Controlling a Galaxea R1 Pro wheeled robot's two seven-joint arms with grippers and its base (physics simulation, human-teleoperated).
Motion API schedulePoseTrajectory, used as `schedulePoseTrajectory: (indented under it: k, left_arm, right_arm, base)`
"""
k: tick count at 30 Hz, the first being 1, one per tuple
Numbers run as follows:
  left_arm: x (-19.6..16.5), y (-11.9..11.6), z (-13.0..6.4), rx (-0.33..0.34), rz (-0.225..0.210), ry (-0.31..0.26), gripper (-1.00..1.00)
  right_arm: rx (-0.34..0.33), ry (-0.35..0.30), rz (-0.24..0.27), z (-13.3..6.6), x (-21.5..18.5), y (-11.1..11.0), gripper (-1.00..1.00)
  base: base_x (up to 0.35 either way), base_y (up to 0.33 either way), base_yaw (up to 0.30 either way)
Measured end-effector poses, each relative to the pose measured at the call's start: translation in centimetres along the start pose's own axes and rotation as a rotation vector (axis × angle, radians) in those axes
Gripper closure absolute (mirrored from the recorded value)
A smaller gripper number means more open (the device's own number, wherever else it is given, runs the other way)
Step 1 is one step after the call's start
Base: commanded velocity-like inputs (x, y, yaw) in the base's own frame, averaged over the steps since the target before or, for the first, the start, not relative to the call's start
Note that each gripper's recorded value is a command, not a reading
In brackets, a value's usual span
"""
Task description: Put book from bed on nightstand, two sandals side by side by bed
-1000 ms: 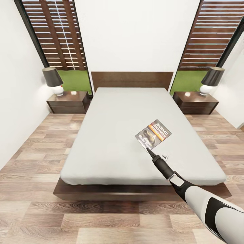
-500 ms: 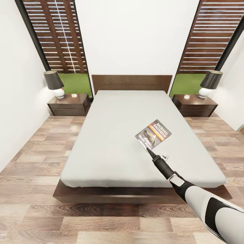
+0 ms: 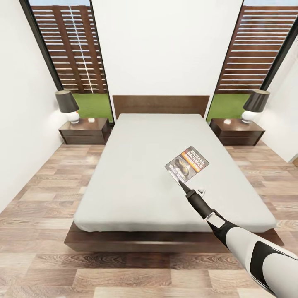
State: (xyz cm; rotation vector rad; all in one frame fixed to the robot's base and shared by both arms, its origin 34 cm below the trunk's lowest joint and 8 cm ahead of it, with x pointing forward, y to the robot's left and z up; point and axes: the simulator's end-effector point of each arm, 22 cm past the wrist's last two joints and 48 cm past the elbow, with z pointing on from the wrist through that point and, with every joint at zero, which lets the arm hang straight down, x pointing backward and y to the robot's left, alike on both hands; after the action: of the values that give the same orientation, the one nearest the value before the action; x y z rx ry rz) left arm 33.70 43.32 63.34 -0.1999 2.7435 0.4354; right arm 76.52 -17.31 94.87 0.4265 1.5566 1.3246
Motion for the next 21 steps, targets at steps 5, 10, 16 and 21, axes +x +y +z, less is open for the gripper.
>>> schedulePoseTrajectory:
  k: [5,10,16,21]
  left_arm:
    - [-0.3,0.0,-0.1,0.001,-0.003,-0.008,-1.0]
    - [-0.7,0.0,-0.1,0.001,-0.005,-0.015,-1.0]
    - [-1.1,0.0,-0.2,0.003,-0.007,-0.024,-1.0]
    - [-1.4,0.0,-0.3,0.003,-0.01,-0.032,-1.0]
  right_arm:
    - [-0.005,-0.002,-0.003,0.1,-0.2,0.5,1.0]
    - [-0.015,-0.001,-0.003,0.5,0.0,1.1,1.0]
    - [-0.026,-0.004,-0.003,0.8,0.0,1.8,1.0]
    - [-0.036,-0.002,-0.004,1.1,0.2,2.5,1.0]
  base:
    - [0.0,0.0,0.0]
    - [0.0,0.0,0.0]
    - [0.0,0.0,0.0]
    - [0.0,0.0,0.0]
